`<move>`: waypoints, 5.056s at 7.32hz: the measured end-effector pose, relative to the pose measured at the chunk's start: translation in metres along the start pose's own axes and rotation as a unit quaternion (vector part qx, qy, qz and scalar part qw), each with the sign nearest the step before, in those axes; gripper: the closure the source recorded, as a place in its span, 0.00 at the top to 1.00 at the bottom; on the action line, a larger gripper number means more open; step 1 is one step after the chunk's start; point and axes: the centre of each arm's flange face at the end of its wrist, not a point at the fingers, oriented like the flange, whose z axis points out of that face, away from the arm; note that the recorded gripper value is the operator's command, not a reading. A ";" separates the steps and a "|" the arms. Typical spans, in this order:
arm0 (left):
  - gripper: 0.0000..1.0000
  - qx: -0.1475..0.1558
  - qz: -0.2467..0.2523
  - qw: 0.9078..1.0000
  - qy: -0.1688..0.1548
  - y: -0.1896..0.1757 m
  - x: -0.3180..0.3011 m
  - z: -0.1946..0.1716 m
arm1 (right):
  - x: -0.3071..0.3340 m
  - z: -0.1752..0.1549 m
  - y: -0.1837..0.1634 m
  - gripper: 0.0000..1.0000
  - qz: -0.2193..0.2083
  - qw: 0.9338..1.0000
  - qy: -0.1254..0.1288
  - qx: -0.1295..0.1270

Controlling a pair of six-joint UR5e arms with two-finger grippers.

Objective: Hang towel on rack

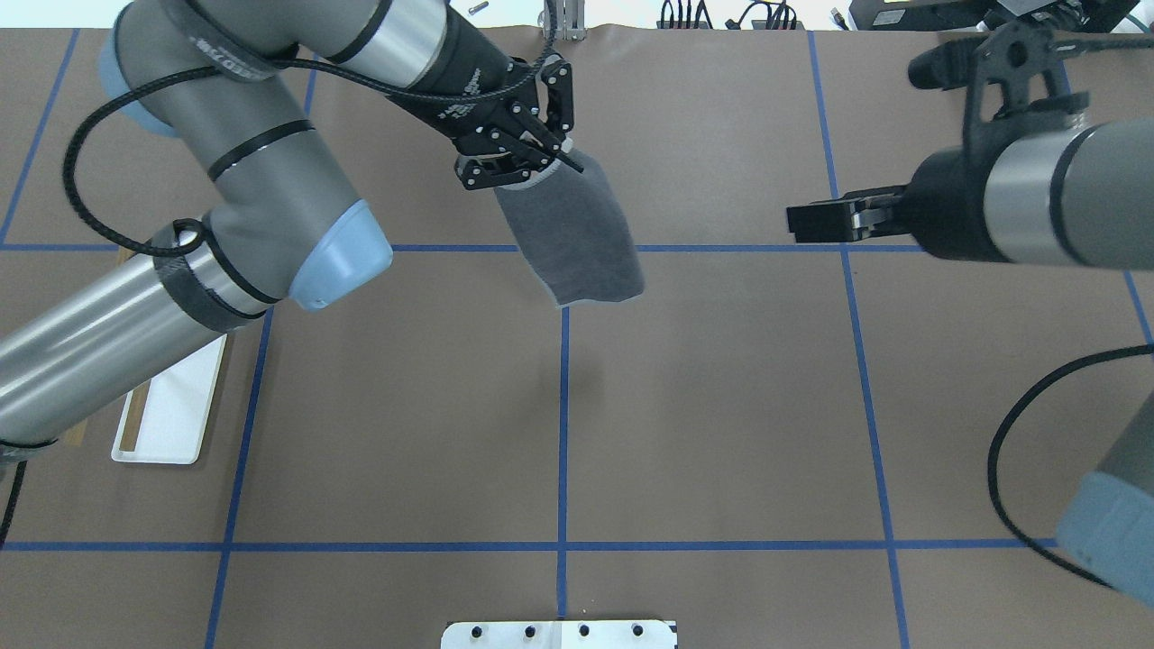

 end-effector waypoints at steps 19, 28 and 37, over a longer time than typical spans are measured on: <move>0.00 0.144 0.088 0.956 -0.240 -0.169 -0.407 -0.223 | 0.400 0.020 -0.047 1.00 0.089 0.962 0.106 -0.235; 0.98 0.139 0.137 0.940 -0.280 -0.244 -0.422 -0.191 | 0.412 0.013 -0.035 1.00 0.119 0.960 0.076 -0.243; 0.98 0.130 0.318 0.872 -0.350 -0.314 -0.474 -0.301 | 0.528 0.038 0.058 1.00 0.126 0.945 0.063 -0.296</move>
